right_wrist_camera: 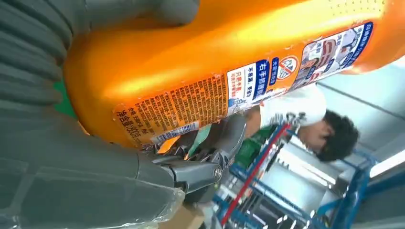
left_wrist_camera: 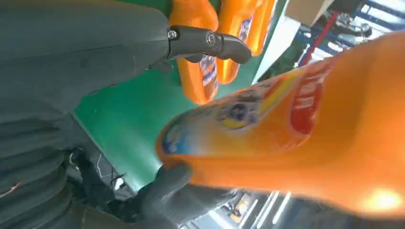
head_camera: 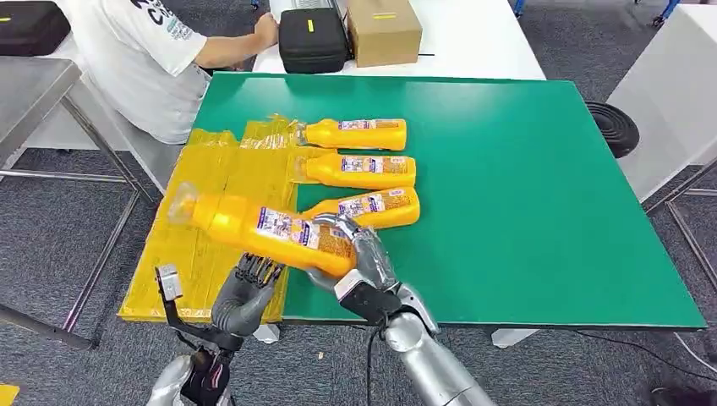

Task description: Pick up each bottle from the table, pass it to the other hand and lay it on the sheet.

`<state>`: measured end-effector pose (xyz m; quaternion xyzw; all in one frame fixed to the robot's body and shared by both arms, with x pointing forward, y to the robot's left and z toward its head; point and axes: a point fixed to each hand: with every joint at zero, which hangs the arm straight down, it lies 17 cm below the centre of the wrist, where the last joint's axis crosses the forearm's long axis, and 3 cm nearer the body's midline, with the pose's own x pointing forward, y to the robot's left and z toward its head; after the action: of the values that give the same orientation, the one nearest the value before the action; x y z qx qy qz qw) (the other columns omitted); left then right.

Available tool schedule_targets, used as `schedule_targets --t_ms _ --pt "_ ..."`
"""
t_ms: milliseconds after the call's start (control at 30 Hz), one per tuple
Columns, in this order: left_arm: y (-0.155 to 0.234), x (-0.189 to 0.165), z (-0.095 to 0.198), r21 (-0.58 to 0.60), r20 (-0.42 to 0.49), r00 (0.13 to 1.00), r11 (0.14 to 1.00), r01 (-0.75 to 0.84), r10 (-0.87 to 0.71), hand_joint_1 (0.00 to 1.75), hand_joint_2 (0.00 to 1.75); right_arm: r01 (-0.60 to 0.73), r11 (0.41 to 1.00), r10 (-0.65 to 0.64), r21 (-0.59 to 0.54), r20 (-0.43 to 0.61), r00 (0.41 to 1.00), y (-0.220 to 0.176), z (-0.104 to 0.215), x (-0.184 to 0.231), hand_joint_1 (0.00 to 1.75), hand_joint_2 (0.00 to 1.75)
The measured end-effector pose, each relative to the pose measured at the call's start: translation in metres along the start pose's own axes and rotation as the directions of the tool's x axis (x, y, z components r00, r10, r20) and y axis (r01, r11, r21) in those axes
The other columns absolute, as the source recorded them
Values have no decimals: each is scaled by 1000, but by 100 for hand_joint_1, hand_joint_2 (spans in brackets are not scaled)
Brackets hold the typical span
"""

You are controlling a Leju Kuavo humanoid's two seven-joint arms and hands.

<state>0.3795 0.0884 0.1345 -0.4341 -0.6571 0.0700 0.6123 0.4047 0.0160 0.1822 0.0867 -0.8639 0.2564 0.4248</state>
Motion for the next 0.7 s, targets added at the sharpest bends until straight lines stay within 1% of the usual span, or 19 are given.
schedule_targets --t_ms 267,500,700 --pt "28 16 -13 129 52 998 991 20 -27 0 175 30 999 -30 43 -12 999 22 5 0 175 175" --pt "36 23 -17 159 72 997 987 18 -30 0 175 35 998 -34 50 -20 999 24 6 -3 175 175" --pt "43 36 -17 178 128 991 983 -46 24 0 175 37 998 -35 50 -26 999 24 8 -5 175 175"
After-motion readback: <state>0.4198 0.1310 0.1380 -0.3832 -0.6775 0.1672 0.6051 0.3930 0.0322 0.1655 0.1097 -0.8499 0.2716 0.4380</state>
